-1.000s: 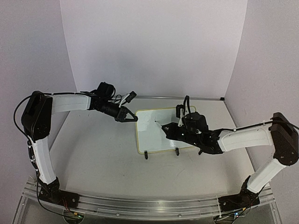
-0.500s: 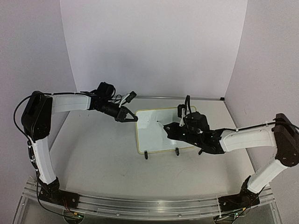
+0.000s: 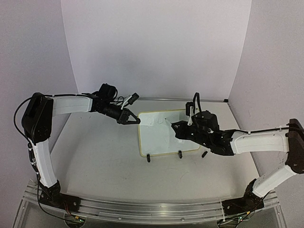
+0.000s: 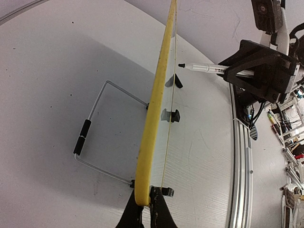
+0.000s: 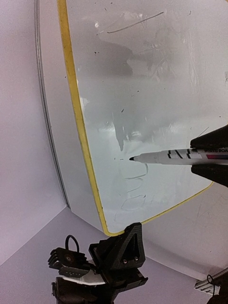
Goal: Write a sentence on the whiteboard
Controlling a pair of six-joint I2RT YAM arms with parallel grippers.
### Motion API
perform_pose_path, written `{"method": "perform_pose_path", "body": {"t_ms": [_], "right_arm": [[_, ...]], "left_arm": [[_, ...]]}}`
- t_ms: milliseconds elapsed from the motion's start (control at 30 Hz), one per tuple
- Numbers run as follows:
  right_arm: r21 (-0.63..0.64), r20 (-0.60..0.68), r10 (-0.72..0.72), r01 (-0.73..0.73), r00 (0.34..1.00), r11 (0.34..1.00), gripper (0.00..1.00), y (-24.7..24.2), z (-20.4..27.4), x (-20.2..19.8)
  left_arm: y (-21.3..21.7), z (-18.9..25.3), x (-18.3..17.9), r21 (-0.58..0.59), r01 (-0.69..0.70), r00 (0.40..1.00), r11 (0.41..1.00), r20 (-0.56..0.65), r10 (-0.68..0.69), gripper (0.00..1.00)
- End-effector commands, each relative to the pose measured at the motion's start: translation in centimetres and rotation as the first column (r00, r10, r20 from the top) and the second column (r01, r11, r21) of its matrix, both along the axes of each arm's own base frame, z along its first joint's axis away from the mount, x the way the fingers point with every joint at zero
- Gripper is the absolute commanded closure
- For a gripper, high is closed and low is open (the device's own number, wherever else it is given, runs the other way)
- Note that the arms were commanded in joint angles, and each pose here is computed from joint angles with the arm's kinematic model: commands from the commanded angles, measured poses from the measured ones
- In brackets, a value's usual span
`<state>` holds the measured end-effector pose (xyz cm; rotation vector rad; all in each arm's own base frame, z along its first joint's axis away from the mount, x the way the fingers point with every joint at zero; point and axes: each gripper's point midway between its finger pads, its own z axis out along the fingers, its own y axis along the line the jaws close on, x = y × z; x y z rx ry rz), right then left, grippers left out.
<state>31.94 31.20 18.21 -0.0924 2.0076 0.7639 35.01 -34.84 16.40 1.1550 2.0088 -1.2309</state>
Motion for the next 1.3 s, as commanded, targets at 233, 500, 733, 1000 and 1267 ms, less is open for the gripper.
{"method": "perform_pose_path", "body": {"t_ms": [233, 500, 733, 1000, 1267], "right_arm": [[0.012, 0.065, 0.043, -0.043, 0.997, 0.999, 1.00, 2.3, 2.3, 1.4], [-0.007, 0.031, 0.028, -0.027, 0.999, 1.000, 1.00, 2.8, 0.9, 2.1], [-0.028, 0.011, -0.073, 0.073, 0.997, 0.997, 1.00, 0.9, 0.1, 2.5], [-0.055, -0.002, -0.124, 0.124, 0.992, 0.991, 1.00, -0.6, -0.4, 2.2], [-0.077, -0.056, -0.085, 0.080, 0.995, 0.994, 1.00, -0.3, -2.4, 1.4]], "left_arm": [[0.6, -1.0, 0.8, 0.089, -0.023, 0.994, 0.996, 0.108, 0.013, 1.00], [0.6, -1.1, 0.8, 0.091, -0.022, 0.994, 0.996, 0.106, 0.013, 1.00], [0.6, -1.3, 0.9, 0.095, -0.024, 0.994, 0.995, 0.106, 0.013, 1.00], [0.6, -1.3, 0.9, 0.094, -0.022, 0.994, 0.995, 0.105, 0.012, 1.00], [0.5, -1.2, 0.8, 0.094, -0.021, 0.994, 0.995, 0.105, 0.011, 1.00]]}}
